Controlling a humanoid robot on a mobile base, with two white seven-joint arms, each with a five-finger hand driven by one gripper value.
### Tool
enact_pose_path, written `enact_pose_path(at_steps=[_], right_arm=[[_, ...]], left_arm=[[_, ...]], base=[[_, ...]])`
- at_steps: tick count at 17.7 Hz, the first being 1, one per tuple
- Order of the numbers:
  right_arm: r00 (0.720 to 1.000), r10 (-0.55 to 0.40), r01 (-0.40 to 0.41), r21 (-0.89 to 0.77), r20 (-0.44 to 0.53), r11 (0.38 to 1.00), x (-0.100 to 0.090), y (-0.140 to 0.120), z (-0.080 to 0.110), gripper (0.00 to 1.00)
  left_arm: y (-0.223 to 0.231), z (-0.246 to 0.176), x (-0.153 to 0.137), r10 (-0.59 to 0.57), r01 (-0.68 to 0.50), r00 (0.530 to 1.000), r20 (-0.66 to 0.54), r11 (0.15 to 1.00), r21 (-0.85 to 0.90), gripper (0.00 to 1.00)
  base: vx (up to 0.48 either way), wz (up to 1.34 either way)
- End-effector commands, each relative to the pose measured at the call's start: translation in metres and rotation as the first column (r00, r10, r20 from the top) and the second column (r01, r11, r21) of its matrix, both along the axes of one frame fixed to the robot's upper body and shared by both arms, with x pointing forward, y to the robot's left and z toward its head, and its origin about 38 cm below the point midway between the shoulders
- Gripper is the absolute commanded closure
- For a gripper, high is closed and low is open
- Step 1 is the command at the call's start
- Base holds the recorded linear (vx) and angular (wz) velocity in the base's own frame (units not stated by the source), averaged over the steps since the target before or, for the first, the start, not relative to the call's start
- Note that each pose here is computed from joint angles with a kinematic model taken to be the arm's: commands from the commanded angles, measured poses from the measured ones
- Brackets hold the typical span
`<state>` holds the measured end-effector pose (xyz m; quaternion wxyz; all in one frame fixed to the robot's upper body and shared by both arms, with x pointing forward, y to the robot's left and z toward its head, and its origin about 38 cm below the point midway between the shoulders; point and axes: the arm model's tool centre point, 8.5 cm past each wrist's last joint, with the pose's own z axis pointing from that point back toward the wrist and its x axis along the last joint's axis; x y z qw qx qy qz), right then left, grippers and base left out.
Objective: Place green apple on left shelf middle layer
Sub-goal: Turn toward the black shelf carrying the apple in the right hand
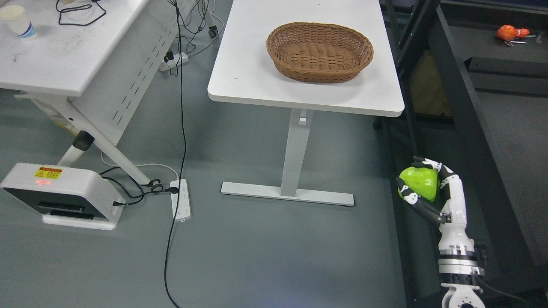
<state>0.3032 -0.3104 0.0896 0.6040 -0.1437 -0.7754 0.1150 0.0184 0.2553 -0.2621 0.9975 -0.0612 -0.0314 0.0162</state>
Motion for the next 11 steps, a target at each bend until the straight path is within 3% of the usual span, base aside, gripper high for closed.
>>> enact_pose_path(at_steps=[1,11], right_arm=[[1.000,0.023,-0.023,0.009,0.000,1.000,0.0004,0.0108,-0.0007,1.00],[1.000,0.018,-0.018,0.005,0.004,1.000,0.0007,0.0089,0.0008,1.00]], left_arm=[[0.0114,0.0007,-0.0058,0.001,-0.001,1.000,-0.008,1.000,0.018,0.00],[0.0114,0.0007,-0.0058,0.001,-0.001,1.000,-0.008,1.000,0.018,0.00]], base=[[-0.249,0.07],[-0.218,-0.11]])
